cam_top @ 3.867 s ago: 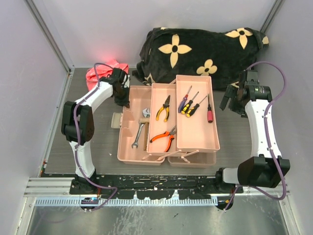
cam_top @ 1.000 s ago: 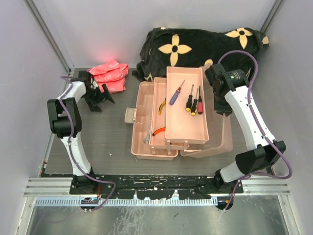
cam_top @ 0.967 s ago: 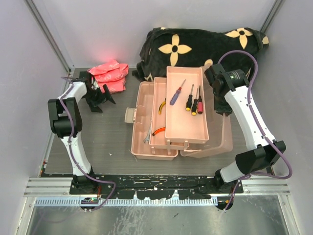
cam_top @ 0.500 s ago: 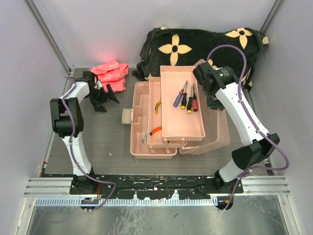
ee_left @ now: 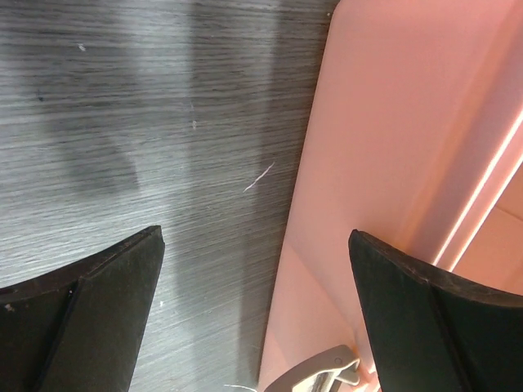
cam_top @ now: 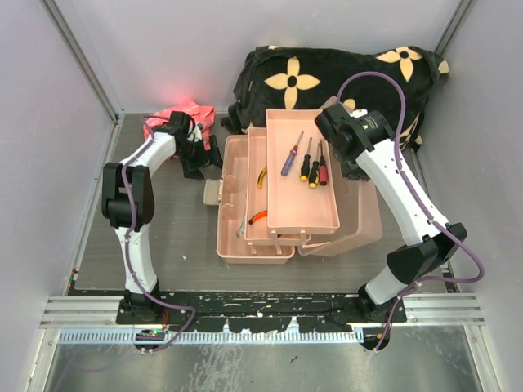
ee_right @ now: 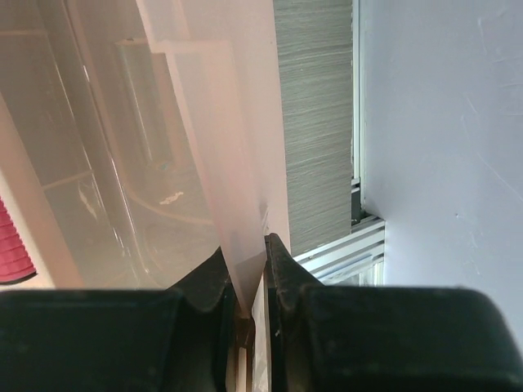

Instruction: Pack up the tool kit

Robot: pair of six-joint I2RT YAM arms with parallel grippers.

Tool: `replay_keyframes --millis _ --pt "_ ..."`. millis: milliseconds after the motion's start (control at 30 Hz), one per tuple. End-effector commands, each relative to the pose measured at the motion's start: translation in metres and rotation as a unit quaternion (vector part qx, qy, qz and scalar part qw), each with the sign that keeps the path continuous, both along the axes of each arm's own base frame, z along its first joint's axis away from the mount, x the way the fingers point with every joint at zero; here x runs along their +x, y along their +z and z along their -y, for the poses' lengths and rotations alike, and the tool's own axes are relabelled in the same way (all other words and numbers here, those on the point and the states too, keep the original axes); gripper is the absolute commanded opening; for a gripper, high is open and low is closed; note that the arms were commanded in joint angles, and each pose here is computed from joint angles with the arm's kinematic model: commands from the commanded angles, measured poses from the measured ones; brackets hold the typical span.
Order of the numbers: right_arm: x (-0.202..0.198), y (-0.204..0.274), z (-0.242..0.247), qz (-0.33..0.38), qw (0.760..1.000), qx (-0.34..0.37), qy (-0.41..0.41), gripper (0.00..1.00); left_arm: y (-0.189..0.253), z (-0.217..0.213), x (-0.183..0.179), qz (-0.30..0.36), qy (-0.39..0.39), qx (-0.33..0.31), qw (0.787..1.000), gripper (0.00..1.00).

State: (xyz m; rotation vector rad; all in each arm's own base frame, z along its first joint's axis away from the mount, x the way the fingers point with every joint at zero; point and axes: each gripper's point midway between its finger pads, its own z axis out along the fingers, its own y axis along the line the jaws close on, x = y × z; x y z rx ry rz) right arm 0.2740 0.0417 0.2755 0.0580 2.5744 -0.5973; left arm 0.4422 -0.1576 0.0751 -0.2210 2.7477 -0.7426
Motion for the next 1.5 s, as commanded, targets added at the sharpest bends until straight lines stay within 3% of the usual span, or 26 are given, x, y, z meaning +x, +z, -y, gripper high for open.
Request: replay_keyframes --millis 0,300,767,1200,1467 --pt "0.031 0.082 -0.036 0.226 0.962 0.151 -0.014 0.01 0.022 0.029 0.004 0.035 -0.037 -0.029 0.998 0.98" --pt "0.033 0.083 -0.066 0.231 0.963 0.14 0.008 0.03 0.019 0.037 -0.002 0.034 -0.042 -0.023 0.998 0.98" --pt "0.027 0.064 -0.152 0.221 0.966 0.12 0.053 0.1 0.017 0.045 -0.007 0.032 -0.048 -0.026 0.998 0.98" --pt "0.009 0.022 -0.26 0.183 0.961 0.162 0.128 0.5 0.016 0.046 -0.008 0.032 -0.05 -0.023 0.998 0.98" --pt "0.005 0.02 -0.304 0.177 0.943 0.227 0.17 0.62 0.019 0.042 -0.005 0.039 -0.05 -0.017 0.998 0.98"
